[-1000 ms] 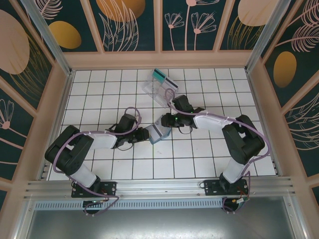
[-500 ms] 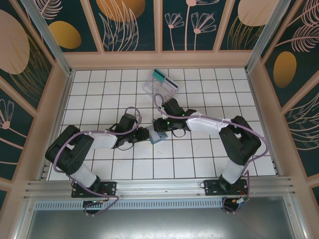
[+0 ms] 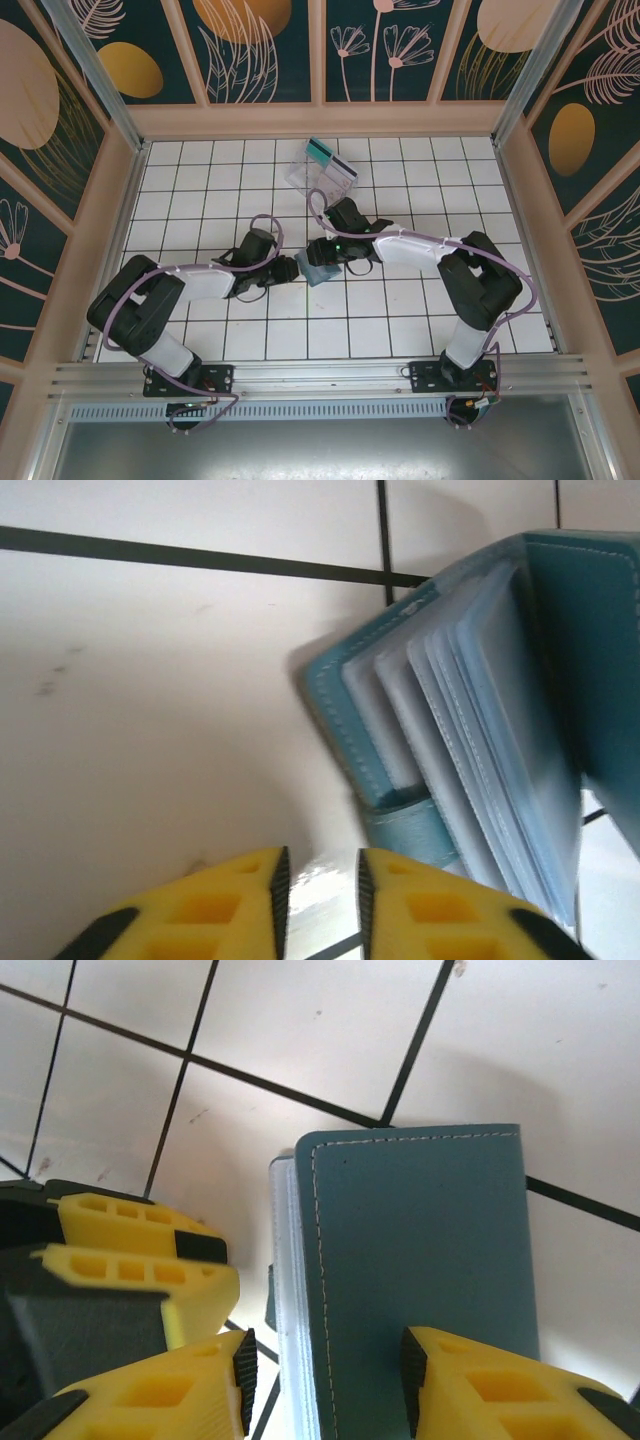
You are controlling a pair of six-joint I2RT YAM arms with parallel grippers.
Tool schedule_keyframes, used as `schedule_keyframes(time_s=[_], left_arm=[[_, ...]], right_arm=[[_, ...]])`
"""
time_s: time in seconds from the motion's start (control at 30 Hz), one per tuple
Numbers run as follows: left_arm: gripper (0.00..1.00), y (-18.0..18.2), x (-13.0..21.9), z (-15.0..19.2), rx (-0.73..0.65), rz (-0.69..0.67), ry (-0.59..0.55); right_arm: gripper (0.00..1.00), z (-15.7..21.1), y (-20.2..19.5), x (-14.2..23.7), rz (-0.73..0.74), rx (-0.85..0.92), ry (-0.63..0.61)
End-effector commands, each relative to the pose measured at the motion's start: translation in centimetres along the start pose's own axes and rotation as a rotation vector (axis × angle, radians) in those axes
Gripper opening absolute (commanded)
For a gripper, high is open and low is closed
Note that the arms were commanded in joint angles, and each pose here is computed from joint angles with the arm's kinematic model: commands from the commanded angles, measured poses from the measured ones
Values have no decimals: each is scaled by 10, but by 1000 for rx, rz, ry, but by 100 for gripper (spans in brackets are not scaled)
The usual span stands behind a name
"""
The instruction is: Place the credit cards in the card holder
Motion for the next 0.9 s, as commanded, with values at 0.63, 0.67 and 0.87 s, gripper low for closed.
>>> schedule_keyframes(time_s=[0.63, 0.67, 0.87], left_arm=[[43, -40, 26, -134, -149, 32, -170], [44, -47, 26, -143, -162, 55, -179], [36, -74, 4, -158, -179, 211, -130]], right_arm=[[56, 16, 0, 41, -282, -134, 17], [55, 22, -6, 37, -260, -138, 35], [49, 37, -13, 14, -262, -153, 90]])
Point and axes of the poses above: each hand's point on the last joint's axis, 136 mm out from that joint toward the fingers, its own x axis back along the fingers, its own y axis along the line the jaws close on, z = x × y, the point moved 2 cm from there along x, back along the fingers, and after that the axes turned 13 degrees about -x, right-handed, at the moved point
